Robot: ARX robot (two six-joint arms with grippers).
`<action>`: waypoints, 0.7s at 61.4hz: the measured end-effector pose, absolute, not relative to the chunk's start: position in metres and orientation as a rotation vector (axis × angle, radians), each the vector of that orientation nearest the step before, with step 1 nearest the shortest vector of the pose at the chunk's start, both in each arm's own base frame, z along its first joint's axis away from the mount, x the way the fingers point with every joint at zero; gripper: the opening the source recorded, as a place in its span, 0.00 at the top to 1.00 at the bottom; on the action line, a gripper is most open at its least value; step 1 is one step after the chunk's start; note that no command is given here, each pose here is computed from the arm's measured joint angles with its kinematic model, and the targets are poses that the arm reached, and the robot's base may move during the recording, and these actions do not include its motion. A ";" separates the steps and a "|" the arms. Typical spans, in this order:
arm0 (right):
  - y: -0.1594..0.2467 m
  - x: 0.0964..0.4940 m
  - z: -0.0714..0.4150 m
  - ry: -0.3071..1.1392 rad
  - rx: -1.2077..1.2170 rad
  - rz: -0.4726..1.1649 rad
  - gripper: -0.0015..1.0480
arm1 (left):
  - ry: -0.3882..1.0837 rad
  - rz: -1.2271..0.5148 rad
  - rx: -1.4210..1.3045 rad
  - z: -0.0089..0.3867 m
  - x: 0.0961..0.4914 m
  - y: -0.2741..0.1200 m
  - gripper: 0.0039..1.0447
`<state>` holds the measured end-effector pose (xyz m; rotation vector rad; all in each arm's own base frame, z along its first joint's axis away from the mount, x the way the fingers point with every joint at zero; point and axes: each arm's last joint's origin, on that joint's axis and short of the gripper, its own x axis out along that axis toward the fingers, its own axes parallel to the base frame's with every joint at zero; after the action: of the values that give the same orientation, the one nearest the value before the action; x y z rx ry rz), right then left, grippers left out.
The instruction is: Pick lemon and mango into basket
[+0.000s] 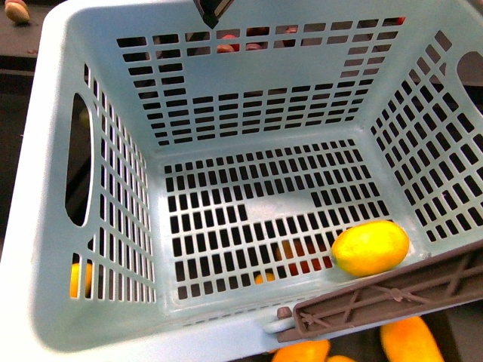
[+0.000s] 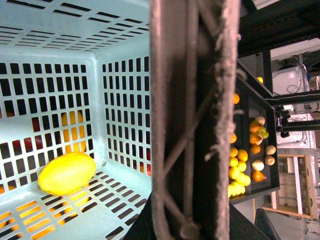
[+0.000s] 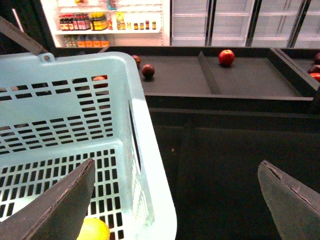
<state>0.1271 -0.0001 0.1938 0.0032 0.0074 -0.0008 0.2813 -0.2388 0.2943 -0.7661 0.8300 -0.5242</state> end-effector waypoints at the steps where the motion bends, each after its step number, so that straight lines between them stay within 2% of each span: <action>1: 0.000 0.127 0.194 0.007 0.003 -0.002 0.08 | 0.831 -0.525 -0.766 0.294 0.281 -0.239 0.96; 43: 0.000 0.127 0.194 0.007 0.003 0.004 0.08 | 0.806 -0.493 -0.764 0.295 0.284 -0.233 0.96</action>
<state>0.1270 0.0001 0.1938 0.0029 0.0067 0.0038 0.2844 -0.2335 0.2950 -0.7641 0.8058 -0.4931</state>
